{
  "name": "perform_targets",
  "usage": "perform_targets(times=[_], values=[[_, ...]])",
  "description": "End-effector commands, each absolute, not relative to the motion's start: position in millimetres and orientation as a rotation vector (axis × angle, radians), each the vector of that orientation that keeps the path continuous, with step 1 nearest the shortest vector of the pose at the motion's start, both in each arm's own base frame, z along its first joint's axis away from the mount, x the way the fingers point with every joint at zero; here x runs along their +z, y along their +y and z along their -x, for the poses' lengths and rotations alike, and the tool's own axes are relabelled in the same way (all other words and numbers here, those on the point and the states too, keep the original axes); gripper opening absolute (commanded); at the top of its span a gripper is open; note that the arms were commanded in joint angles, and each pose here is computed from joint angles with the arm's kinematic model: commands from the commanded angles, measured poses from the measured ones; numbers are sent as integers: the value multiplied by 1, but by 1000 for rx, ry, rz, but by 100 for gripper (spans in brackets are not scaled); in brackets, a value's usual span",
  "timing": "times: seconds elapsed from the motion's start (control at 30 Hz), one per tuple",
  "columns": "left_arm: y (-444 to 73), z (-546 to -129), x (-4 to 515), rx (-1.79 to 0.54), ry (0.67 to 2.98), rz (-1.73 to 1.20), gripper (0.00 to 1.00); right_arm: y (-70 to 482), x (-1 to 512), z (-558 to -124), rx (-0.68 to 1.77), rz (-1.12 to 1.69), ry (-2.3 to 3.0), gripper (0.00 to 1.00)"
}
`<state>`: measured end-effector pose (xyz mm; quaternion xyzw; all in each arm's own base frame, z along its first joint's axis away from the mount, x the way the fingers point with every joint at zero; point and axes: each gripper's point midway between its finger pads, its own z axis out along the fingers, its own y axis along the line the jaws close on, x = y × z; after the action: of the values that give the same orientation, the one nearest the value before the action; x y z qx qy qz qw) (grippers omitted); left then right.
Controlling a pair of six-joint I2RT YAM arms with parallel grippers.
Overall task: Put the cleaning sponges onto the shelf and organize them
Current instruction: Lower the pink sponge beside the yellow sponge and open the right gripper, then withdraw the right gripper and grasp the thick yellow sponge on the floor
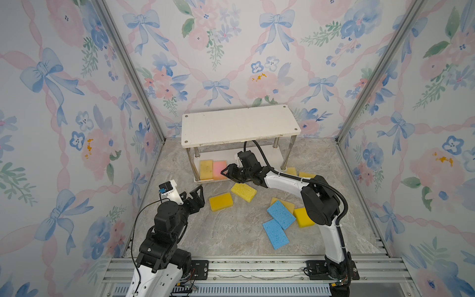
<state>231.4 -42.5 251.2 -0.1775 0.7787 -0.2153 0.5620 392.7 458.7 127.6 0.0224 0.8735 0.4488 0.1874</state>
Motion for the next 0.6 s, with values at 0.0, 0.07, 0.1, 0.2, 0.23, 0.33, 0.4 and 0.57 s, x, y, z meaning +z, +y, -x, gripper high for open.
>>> perform_targets(times=[0.0,0.07,0.1,0.2,0.23,0.33,0.4,0.57], values=[[-46,-231,245,-514,1863,398,86,443,143,-385,1200,-24,2442,50],[-49,-231,240,-531,1879,399,87,432,146,-377,1158,-5,2445,50],[-50,-232,238,-540,1887,405,87,426,146,-371,1133,5,2450,50],[-56,-235,224,-574,1938,434,87,409,140,-347,1055,46,2481,51],[-59,-236,219,-583,1962,442,87,405,137,-337,1037,61,2497,51],[-65,-241,199,-607,2036,473,87,400,120,-308,1014,124,2561,51],[-68,-242,187,-617,2076,495,88,404,109,-292,1020,186,2607,51],[-79,-244,169,-698,2109,538,90,418,80,-277,1042,267,2692,49]])
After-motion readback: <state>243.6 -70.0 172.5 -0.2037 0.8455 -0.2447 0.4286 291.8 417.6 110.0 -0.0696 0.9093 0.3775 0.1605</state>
